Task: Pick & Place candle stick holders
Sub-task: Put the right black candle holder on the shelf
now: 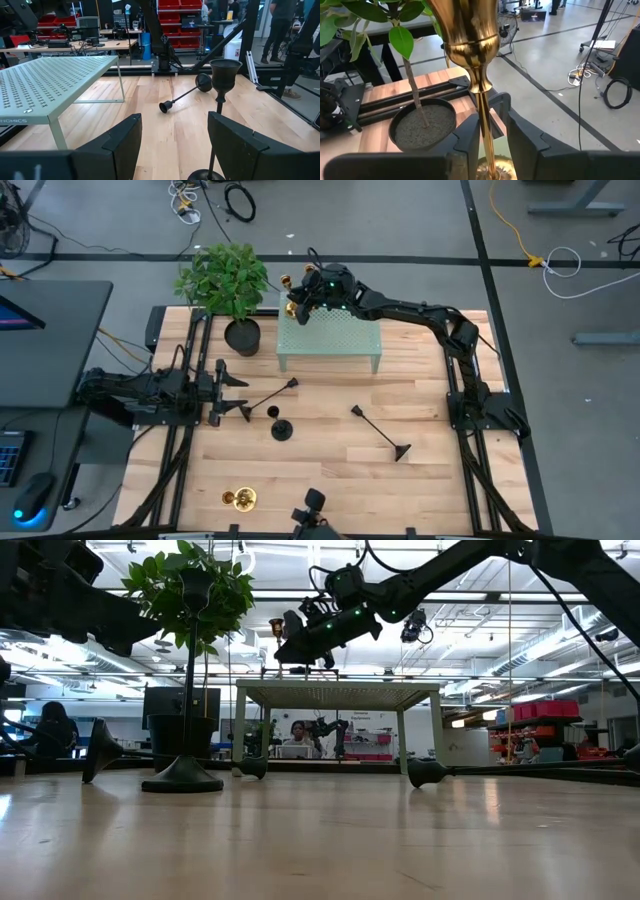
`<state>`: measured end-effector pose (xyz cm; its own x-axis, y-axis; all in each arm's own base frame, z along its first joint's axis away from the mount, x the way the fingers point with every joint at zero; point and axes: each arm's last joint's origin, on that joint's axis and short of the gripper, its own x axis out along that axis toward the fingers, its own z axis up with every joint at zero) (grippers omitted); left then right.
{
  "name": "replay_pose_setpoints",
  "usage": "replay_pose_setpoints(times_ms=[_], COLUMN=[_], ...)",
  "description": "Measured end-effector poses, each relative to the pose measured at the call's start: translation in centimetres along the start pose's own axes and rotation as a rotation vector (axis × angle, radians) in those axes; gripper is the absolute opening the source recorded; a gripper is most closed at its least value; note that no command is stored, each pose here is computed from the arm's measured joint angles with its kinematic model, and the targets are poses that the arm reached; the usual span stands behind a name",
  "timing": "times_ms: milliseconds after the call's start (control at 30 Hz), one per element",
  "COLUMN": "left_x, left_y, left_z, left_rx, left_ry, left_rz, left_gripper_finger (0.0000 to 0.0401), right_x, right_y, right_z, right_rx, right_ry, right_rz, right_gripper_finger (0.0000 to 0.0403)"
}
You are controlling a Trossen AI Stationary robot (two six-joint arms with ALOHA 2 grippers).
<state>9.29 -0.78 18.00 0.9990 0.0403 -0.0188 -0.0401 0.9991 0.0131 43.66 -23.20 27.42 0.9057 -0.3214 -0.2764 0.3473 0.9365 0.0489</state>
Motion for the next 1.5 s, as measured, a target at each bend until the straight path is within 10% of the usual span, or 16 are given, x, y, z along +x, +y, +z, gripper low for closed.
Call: replay_pose_setpoints(times_ms=[1500], left_x=[0.0], left_y=[0.0], left_z=[0.0], left_rx=[-0.007], left_ry=[0.003], left_rz=[0.0], left_gripper_finger=[0.0227], right_x=[-2.2], right_y=[0.9], right_z=[0.1], right_rx=[-0.047], right_ry=[0.214], right_rz=[-0.023], right_gripper_finger=[0.0098])
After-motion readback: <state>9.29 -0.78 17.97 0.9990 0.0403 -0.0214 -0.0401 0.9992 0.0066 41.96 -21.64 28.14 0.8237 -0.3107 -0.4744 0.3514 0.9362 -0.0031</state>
